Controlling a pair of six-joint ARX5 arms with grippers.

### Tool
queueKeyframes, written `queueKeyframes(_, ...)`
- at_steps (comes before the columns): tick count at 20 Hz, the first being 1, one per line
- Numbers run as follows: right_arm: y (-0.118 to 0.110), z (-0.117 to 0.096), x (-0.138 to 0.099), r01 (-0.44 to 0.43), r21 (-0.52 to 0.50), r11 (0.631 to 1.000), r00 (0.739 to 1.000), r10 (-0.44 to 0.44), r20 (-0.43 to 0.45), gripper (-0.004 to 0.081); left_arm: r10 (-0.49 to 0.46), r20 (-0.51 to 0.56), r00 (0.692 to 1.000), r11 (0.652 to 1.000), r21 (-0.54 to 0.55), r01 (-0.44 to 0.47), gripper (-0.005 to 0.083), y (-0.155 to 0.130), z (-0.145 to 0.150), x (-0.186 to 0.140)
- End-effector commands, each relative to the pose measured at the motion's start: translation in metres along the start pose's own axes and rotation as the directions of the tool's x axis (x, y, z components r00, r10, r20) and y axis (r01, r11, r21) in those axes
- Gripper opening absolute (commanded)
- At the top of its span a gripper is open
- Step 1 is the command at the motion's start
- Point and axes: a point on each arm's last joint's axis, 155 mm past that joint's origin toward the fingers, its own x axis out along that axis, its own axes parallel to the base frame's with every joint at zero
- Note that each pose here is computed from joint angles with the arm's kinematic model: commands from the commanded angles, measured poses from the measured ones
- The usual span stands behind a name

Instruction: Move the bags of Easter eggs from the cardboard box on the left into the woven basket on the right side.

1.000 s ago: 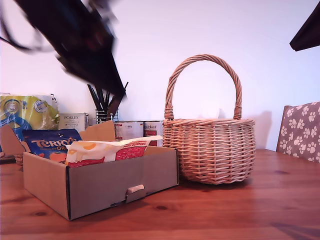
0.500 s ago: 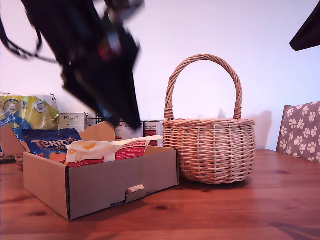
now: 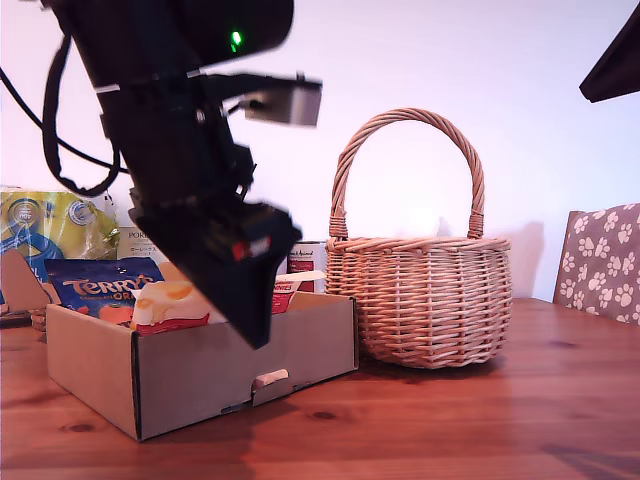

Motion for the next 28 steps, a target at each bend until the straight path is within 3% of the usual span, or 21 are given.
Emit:
queueKeyframes(1, 0.000, 0.006, -0.002, 0.000, -0.005, 1.000, 1.000, 0.001, 0.015, -0.0013, 0.039, -0.001, 0.999, 0.999, -0.003, -0.039, 0.0752, 0.006, -0.001, 0.000)
queueKeyframes(8, 0.001, 0.006, -0.002, -0.001, -0.005, 1.000, 1.000, 0.001, 0.014, -0.0013, 0.053, -0.039, 0.998, 0.997, -0.058, -0.056, 0.0752, 0.037, -0.006, -0.003)
queueKeyframes(13, 0.001, 0.006, -0.002, -0.001, -0.005, 1.000, 1.000, 0.001, 0.014, -0.0013, -0.100, 0.000, 0.995, 0.978, -0.182, 0.099, 0.0745, 0.044, -0.009, 0.003)
queueKeyframes(18, 0.000, 0.006, -0.002, -0.001, -0.005, 1.000, 1.000, 0.001, 0.015, -0.0013, -0.167, 0.064, 0.984, 0.938, -0.298, 0.179, 0.0684, 0.069, -0.013, 0.009)
queueKeyframes(21, 0.001, 0.007, -0.002, -0.001, -0.006, 1.000, 1.000, 0.001, 0.019, -0.0013, -0.238, 0.092, 0.967, 0.902, -0.349, 0.255, 0.0656, 0.072, -0.018, 0.011)
queueKeyframes(28, 0.000, 0.008, -0.002, -0.001, -0.007, 1.000, 1.000, 0.001, 0.022, -0.0013, -0.327, 0.005, 0.945, 0.878, -0.369, 0.305, 0.0650, 0.050, -0.038, 0.042)
